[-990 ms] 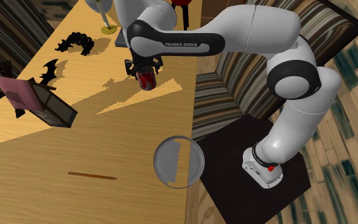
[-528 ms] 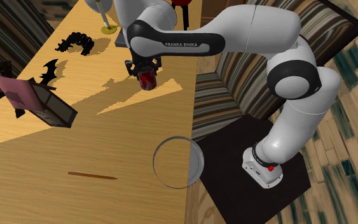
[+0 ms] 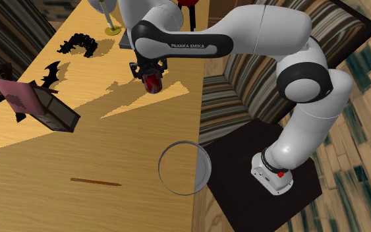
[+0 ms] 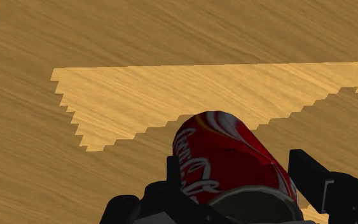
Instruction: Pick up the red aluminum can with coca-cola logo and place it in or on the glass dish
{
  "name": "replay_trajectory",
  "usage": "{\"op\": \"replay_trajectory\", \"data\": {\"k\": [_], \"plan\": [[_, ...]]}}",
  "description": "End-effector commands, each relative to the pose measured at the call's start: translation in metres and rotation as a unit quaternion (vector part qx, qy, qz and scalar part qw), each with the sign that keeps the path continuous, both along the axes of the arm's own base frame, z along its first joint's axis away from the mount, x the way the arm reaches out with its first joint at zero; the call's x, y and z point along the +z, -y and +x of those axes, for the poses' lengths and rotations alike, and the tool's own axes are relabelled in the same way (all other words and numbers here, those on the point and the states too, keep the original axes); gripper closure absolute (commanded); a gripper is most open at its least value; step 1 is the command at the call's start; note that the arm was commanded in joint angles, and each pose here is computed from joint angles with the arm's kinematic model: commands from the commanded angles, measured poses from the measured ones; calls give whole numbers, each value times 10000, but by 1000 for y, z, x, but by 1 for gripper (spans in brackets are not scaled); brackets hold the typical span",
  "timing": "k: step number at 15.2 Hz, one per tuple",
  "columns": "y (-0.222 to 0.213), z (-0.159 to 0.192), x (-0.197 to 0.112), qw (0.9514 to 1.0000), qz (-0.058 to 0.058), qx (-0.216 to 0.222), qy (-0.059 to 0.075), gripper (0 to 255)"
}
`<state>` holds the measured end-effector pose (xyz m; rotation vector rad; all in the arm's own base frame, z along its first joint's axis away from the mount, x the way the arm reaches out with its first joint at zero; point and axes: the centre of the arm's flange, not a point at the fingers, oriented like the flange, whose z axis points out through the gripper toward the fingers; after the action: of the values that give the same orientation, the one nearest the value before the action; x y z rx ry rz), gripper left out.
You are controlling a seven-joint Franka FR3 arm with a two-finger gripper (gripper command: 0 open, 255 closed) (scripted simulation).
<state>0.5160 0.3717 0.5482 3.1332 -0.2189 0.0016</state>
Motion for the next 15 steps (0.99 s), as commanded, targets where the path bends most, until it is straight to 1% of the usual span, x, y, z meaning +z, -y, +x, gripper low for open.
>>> {"op": "replay_trajectory", "data": {"k": [1,15], "plan": [[0,0,3,10000,0,3,-9,255],[0,0,77,10000,0,3,-9,255]]}}
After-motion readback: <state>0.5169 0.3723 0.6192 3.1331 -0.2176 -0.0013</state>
